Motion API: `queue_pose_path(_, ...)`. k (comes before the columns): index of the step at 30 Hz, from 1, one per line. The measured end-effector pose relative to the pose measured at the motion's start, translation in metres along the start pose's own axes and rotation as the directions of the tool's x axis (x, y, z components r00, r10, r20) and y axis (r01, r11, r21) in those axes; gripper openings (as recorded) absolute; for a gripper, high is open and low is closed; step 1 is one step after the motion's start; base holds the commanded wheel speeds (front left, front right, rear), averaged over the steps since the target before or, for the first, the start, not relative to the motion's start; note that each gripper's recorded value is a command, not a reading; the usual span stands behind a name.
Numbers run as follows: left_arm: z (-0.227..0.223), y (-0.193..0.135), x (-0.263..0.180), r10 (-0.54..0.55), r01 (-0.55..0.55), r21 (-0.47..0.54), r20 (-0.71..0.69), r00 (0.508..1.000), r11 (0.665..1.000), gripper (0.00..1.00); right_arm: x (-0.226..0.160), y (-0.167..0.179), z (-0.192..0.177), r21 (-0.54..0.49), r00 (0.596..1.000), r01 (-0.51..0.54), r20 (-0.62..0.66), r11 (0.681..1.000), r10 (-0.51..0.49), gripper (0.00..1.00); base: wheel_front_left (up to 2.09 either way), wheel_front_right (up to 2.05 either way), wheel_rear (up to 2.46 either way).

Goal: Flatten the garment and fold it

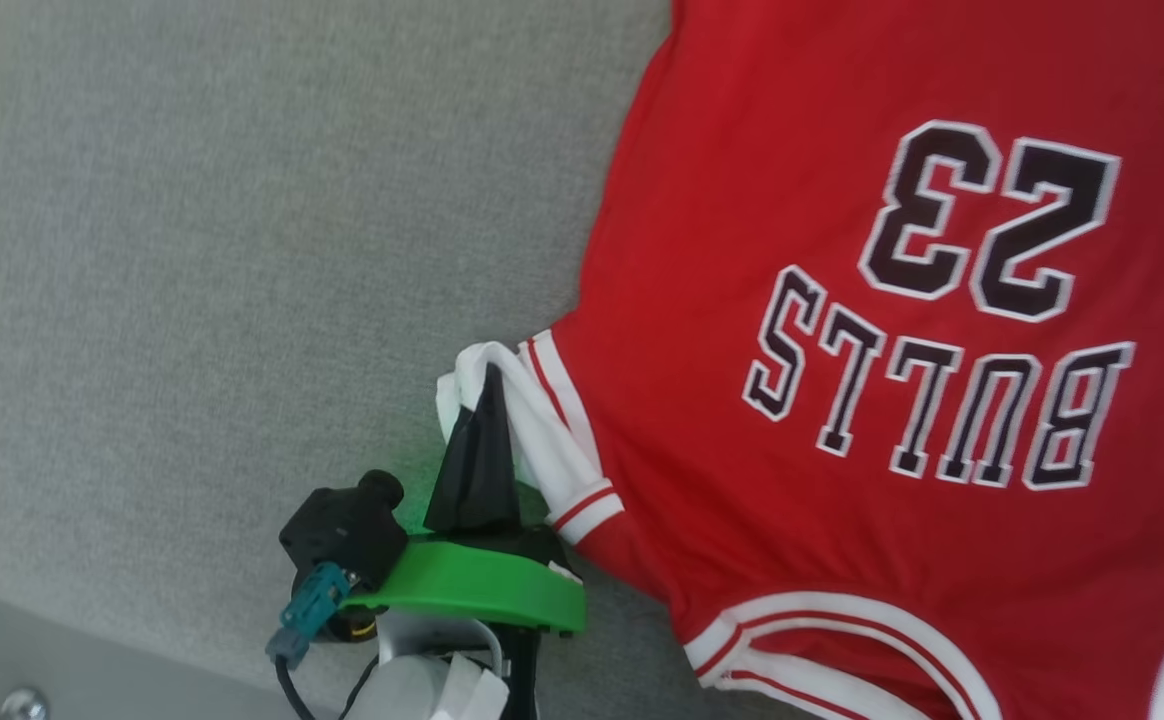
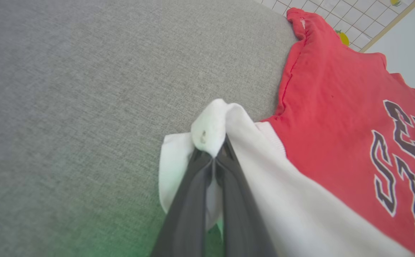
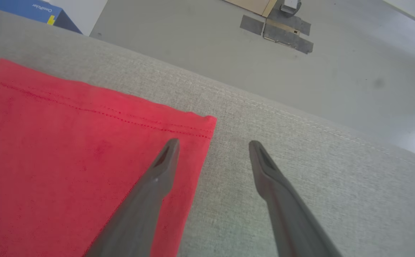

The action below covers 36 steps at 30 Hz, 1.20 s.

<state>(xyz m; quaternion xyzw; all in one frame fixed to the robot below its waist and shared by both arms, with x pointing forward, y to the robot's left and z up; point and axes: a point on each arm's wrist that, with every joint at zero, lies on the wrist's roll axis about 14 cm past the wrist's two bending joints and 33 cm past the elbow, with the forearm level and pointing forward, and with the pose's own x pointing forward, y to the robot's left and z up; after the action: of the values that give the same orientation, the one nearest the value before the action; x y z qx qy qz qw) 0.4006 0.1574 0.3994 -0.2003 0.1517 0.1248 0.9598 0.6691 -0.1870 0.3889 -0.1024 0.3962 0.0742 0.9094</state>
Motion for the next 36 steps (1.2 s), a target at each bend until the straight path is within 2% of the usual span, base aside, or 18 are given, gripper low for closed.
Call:
queue_pose_path(3,-0.005,0.008,0.003,0.030,-0.030,0.008,-0.009,1.000,1.000,0.00,0.024,0.016,-0.020,-0.025,0.997,-0.037,-0.072,0.999,0.035,1.00,0.00,0.00,0.00)
queue_pose_path(10,-0.012,0.018,0.006,0.071,-0.070,0.017,-0.018,0.997,0.997,0.00,0.048,0.027,-0.021,-0.055,0.991,-0.070,-0.122,0.996,0.063,1.00,0.00,0.00,0.00)
queue_pose_path(11,-0.012,0.018,0.006,0.073,-0.073,0.019,-0.018,0.997,0.997,0.00,0.048,0.027,-0.021,-0.053,0.989,-0.073,-0.134,0.996,0.065,0.29,0.00,0.00,0.00)
queue_pose_path(12,-0.012,0.018,0.006,0.073,-0.073,0.020,-0.017,0.997,0.997,0.00,0.047,0.026,-0.020,-0.052,0.988,-0.071,-0.140,0.996,0.063,0.00,0.00,0.00,0.00)
queue_pose_path(19,-0.005,0.020,0.006,0.067,-0.067,0.027,0.001,0.998,0.997,0.00,0.030,0.026,-0.009,-0.032,0.991,-0.072,-0.117,0.997,0.068,0.00,0.00,0.00,0.00)
queue_pose_path(26,0.010,0.022,-0.003,0.036,-0.036,0.057,0.007,0.999,0.998,0.00,-0.021,0.005,0.034,0.007,0.996,-0.055,0.075,0.998,0.054,0.00,0.00,0.00,0.00)
queue_pose_path(27,0.020,0.017,-0.008,0.004,-0.005,0.063,0.018,1.000,0.998,0.00,-0.053,-0.008,0.031,-0.013,0.992,-0.043,0.116,0.999,0.044,0.00,0.00,0.00,0.00)
queue_pose_path(31,0.028,0.006,-0.014,-0.049,0.047,0.058,0.026,0.998,0.997,0.00,-0.093,-0.024,-0.003,-0.035,0.994,-0.028,0.109,0.999,0.032,0.00,0.00,0.00,0.00)
queue_pose_path(36,0.032,-0.007,-0.023,-0.108,0.107,0.040,0.022,0.994,0.993,0.00,-0.141,-0.042,-0.081,0.016,0.999,-0.015,0.039,1.000,0.014,0.00,0.00,0.00,0.00)
